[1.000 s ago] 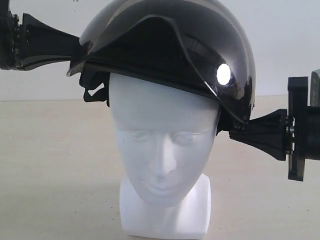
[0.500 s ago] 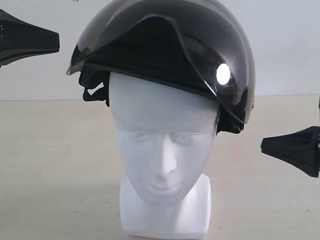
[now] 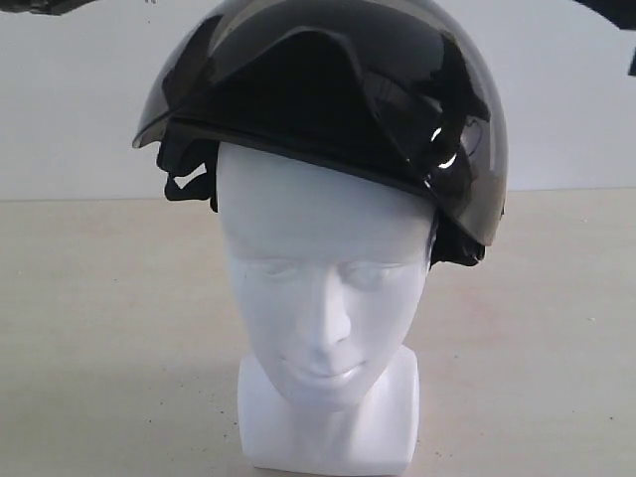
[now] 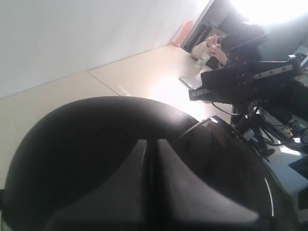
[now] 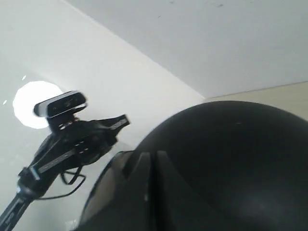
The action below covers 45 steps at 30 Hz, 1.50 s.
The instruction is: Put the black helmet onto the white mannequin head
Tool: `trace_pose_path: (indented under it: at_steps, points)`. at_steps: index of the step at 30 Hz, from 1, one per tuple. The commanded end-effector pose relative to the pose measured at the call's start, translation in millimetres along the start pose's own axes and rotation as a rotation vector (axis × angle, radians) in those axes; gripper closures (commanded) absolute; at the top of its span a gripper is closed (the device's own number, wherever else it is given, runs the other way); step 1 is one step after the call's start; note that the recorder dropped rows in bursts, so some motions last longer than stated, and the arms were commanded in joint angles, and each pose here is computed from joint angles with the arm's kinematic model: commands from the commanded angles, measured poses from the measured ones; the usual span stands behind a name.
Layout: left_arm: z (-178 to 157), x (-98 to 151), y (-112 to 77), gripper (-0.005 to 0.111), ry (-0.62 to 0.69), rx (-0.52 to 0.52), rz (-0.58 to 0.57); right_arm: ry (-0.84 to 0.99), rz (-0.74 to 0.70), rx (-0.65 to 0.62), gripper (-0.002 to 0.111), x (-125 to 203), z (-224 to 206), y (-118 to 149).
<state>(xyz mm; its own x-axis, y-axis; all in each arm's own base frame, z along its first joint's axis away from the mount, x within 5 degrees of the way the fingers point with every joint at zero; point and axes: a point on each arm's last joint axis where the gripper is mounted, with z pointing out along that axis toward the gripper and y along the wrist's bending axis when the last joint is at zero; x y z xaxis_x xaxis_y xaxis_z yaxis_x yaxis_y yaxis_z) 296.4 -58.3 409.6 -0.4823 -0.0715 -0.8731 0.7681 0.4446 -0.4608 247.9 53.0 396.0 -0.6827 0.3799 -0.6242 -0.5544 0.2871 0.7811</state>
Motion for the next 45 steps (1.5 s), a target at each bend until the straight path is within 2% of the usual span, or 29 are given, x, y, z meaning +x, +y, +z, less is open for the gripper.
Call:
trace_pose_path:
  at_steps: [1, 3, 9, 21, 33, 42, 45]
  points:
    - [19, 3, 12.7, 0.102, 0.031, 0.039, -0.039, 0.129, -0.035, -0.053, 0.109, 8, 30, 12]
    - [23, 8, 23.0, 0.102, 0.048, 0.034, -0.062, 0.163, -0.019, -0.048, 0.109, 14, 41, 7]
    - [23, 9, 23.8, 0.102, 0.056, 0.03, -0.06, 0.197, -0.033, -0.019, 0.109, 17, 45, -3]
    - [23, 29, 23.7, 0.102, 0.082, 0.028, -0.119, 0.32, -0.005, -0.102, 0.109, 38, 61, 13]
    - [17, 47, 13.6, 0.102, 0.098, 0.027, -0.157, 0.395, 0.002, -0.057, 0.109, 48, 64, 11]
    - [18, 67, 19.2, 0.102, 0.128, 0.024, -0.222, 0.458, -0.004, -0.073, 0.109, 60, 72, 18]
    - [18, 72, 19.3, 0.102, 0.133, 0.024, -0.23, 0.489, -0.02, -0.042, 0.109, 68, 78, 19]
